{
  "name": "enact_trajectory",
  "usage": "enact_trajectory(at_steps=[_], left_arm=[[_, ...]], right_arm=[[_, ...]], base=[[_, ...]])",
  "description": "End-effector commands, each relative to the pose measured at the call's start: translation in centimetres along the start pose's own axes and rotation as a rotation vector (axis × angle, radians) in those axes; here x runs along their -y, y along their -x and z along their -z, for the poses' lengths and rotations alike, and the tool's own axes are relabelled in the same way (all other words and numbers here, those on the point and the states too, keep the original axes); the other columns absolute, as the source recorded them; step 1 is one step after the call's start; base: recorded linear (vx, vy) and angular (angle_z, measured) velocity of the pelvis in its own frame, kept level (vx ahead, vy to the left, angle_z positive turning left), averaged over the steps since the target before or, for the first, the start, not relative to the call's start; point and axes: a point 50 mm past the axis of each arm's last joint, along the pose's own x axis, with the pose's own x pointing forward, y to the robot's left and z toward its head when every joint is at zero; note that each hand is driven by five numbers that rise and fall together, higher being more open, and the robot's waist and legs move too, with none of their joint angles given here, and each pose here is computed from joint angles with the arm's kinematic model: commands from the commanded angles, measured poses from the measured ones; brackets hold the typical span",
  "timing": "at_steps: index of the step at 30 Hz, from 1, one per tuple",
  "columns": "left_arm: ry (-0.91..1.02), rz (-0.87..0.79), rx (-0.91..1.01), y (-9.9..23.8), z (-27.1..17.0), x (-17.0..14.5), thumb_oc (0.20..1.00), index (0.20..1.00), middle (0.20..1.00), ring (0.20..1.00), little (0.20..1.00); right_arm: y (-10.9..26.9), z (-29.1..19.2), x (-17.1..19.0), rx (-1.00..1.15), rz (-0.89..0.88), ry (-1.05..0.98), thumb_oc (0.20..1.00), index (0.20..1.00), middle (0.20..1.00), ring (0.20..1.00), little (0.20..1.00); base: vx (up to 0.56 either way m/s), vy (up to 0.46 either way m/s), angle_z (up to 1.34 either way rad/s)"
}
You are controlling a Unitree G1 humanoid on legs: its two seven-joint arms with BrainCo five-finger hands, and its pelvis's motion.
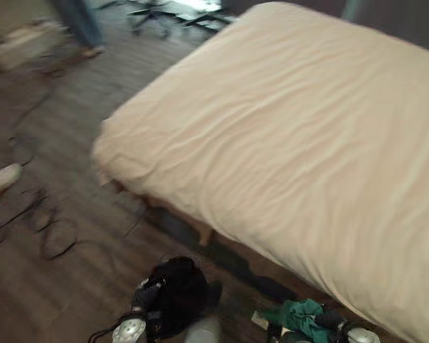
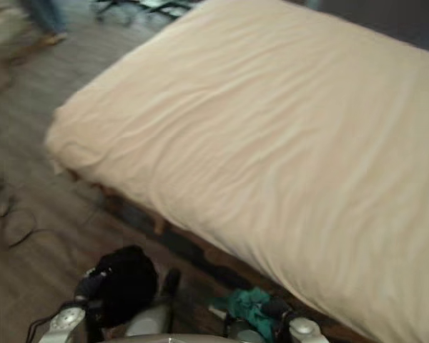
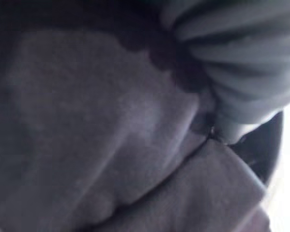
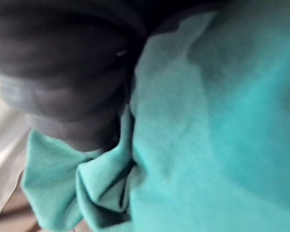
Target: Tidy up the quilt and then pick up the clothes from the bed and put them into the laundry hamper.
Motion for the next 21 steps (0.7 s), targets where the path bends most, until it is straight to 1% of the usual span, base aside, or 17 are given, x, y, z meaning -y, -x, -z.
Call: enact_trajectory(at_steps=[1,3,5,6,9,11,13,14,15,17,18,19,21], left_arm=[[0.054,-0.140,0.131,0.4,-2.2,-3.0,0.200,0.200,0.200,0.200,0.200],[0.084,-0.192,0.084,0.9,-0.8,-3.2,0.200,0.200,0.200,0.200,0.200],[0.078,-0.192,0.064,1.0,-0.4,-3.0,0.200,0.200,0.200,0.200,0.200],[0.031,-0.177,0.033,1.0,0.1,-2.7,0.200,0.200,0.200,0.200,0.200],[-0.004,-0.133,0.006,1.0,0.7,-1.8,0.200,0.200,0.200,0.200,0.200],[-0.026,-0.139,0.007,1.0,0.5,-1.9,0.200,0.200,0.200,0.200,0.200],[-0.020,-0.118,0.069,0.6,-0.9,-1.1,0.200,0.200,0.200,0.200,0.200],[-0.029,-0.111,0.127,0.4,-2.2,-0.4,0.200,0.200,0.200,0.200,0.200],[-0.029,-0.111,0.127,0.4,-2.2,-0.4,0.200,0.200,0.200,0.200,0.200],[-0.067,-0.096,0.150,0.2,-2.9,0.1,0.200,0.200,0.200,0.200,0.200],[-0.102,-0.112,0.125,0.0,-2.7,-0.3,0.200,0.200,0.200,0.200,0.200],[-0.103,-0.093,0.153,-0.1,-3.2,0.0,0.200,0.200,0.200,0.200,0.200],[-0.101,-0.085,0.144,0.1,-2.7,0.3,0.200,0.200,0.200,0.200,0.200]], right_arm=[[-1.2,-10.0,1.0,0.361,0.119,0.087,0.200,0.200,0.200,0.200,0.200],[-0.4,-11.3,2.6,0.416,0.250,0.099,0.200,0.200,0.200,0.200,0.200],[-0.3,-11.0,3.0,0.407,0.282,0.103,0.200,0.200,0.200,0.200,0.200],[0.2,-10.2,4.0,0.385,0.348,0.107,0.200,0.200,0.200,0.200,0.200],[0.8,-9.0,4.8,0.355,0.394,0.121,0.200,0.200,0.200,0.200,0.200],[1.0,-8.8,5.2,0.346,0.435,0.163,0.200,0.200,0.200,0.200,0.200],[1.2,-9.4,5.1,0.385,0.469,0.115,0.200,0.200,0.200,0.200,0.200],[1.3,-9.1,5.2,0.392,0.508,0.035,0.200,0.200,0.200,0.200,0.200],[1.3,-9.1,5.2,0.392,0.508,0.034,0.200,0.200,0.200,0.200,0.200],[1.2,-8.9,5.0,0.396,0.525,-0.027,0.200,0.200,0.200,0.200,0.200],[1.1,-8.5,5.1,0.377,0.553,-0.024,0.200,0.200,0.200,0.200,0.200],[0.9,-8.4,4.0,0.383,0.487,-0.044,0.200,0.200,0.200,0.200,0.200],[0.6,-8.6,3.6,0.383,0.459,-0.042,0.200,0.200,0.200,0.200,0.200]], base=[[-0.12,0.201,1.70],[-0.25,0.412,1.68],[-0.13,0.370,1.81],[-0.10,0.485,2.15],[-0.02,0.395,2.11],[0.11,0.475,1.97],[0.15,0.428,1.86],[0.07,0.333,1.60],[0.06,0.291,1.76],[0.07,0.040,1.72],[0.03,-0.014,1.52],[0.02,-0.014,0.93],[0.04,-0.022,0.83]])
